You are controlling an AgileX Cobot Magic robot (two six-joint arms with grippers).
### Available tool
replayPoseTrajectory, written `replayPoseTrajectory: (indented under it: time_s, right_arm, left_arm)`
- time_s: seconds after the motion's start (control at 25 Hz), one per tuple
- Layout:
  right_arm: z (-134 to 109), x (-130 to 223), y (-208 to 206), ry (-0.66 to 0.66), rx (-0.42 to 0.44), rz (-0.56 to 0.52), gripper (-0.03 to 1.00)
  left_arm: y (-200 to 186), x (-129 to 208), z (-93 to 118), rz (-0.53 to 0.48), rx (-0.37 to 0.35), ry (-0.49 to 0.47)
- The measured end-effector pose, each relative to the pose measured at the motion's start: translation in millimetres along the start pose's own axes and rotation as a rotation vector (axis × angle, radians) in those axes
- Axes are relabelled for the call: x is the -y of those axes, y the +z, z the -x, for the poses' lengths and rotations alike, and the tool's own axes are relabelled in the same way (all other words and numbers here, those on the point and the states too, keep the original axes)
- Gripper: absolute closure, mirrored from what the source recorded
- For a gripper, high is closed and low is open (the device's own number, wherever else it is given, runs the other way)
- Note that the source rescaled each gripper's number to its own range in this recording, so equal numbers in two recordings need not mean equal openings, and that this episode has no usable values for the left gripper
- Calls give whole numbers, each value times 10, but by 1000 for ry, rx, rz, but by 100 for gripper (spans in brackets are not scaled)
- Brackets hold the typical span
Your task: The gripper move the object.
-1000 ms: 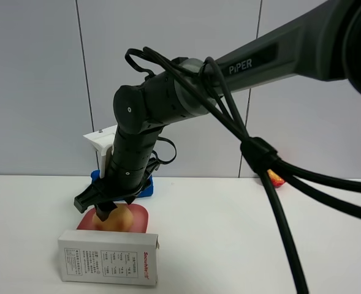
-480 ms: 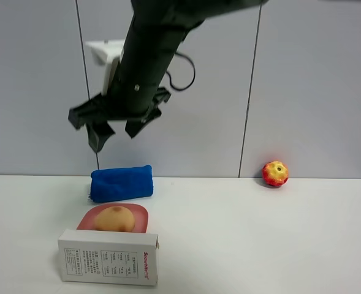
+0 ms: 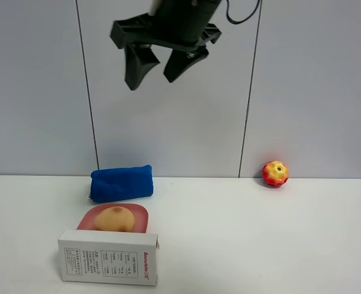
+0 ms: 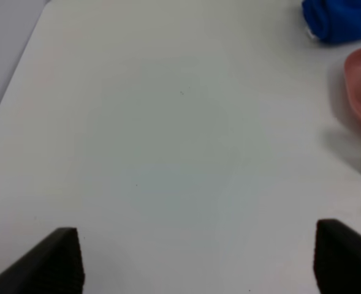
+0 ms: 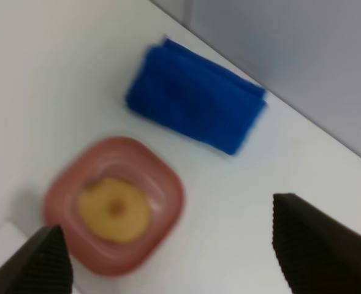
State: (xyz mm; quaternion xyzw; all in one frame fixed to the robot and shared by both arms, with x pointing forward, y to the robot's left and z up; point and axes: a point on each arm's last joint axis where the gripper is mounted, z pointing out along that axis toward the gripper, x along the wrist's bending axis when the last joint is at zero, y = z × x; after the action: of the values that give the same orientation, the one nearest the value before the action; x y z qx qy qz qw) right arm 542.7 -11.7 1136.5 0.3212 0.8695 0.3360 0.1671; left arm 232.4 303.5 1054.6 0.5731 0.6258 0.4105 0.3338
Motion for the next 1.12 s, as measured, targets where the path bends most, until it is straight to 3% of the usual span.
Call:
replayPoseTrajectory:
  time_s: [0.24, 0.56, 0.84, 1.12]
  right_arm:
    - [441, 574, -185, 127, 86, -63, 27]
    - [741, 1199, -702, 276, 192, -68, 27]
    - [829, 1443, -1125, 340, 263, -64, 27]
    - [688, 1911, -1616, 406, 331, -35, 27]
  left_arm:
    - [0, 0, 0, 0, 0, 0]
    - [0, 0, 0, 0, 0, 0]
    - [0, 0, 0, 0, 0, 0]
    - [0, 0, 0, 0, 0, 0]
